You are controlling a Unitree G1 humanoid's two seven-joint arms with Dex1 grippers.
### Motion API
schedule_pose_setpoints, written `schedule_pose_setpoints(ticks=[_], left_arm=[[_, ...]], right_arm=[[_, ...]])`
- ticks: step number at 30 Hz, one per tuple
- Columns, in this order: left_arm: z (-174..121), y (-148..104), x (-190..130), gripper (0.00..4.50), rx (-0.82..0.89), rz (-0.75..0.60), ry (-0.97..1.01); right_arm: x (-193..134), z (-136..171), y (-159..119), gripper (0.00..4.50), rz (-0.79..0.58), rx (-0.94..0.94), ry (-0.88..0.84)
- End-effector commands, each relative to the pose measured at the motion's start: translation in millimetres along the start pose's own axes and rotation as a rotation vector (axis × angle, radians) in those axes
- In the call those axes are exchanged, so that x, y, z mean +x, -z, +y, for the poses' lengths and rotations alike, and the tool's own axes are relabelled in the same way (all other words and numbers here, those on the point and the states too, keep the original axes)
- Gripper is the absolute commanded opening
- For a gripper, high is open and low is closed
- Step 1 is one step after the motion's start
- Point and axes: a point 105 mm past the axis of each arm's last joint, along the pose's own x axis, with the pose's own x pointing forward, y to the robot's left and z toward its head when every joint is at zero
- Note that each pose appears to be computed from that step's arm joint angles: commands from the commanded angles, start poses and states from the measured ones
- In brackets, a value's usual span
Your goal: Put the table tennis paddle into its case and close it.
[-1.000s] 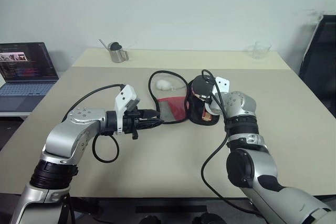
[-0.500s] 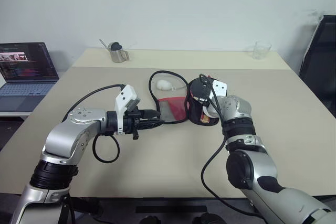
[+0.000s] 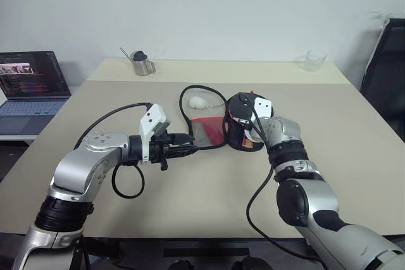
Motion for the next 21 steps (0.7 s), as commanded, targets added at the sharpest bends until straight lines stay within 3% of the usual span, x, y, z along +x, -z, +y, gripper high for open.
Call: schedule_pose_setpoints(ticks=[1,6,7,11,16,21], left_arm=[[-1.8,-11.1,-4.3,1.78,0.045,-0.018,-0.003],[4.5,-10.1,-5.7,1.78,0.046,-0.013,-0.036],[6.2,-9.6,-6.1,1.78,0.045,-0.011,-0.043],[23.3,-5.1,-7.3,1.78,0.039,0.007,-0.126],[67.8,9.2,-13.6,1.78,-0.035,0.035,-0.350],[111.7,39.2,-23.5,1.78,-0.136,0.107,-0.589]], right_arm=[[-5.9,14.2,-8.2,2.63,-0.023,-0.019,-0.051],[-8.1,11.9,-15.1,4.32,-0.043,-0.008,-0.047],[-9.0,11.6,-17.0,4.44,-0.049,-0.006,-0.048],[-20.6,4.1,-34.8,4.44,-0.090,-0.007,-0.061],[-46.6,-9.1,-61.5,4.44,-0.175,-0.097,-0.112],[-92.3,-19.9,-89.8,4.44,-0.328,-0.231,-0.316]])
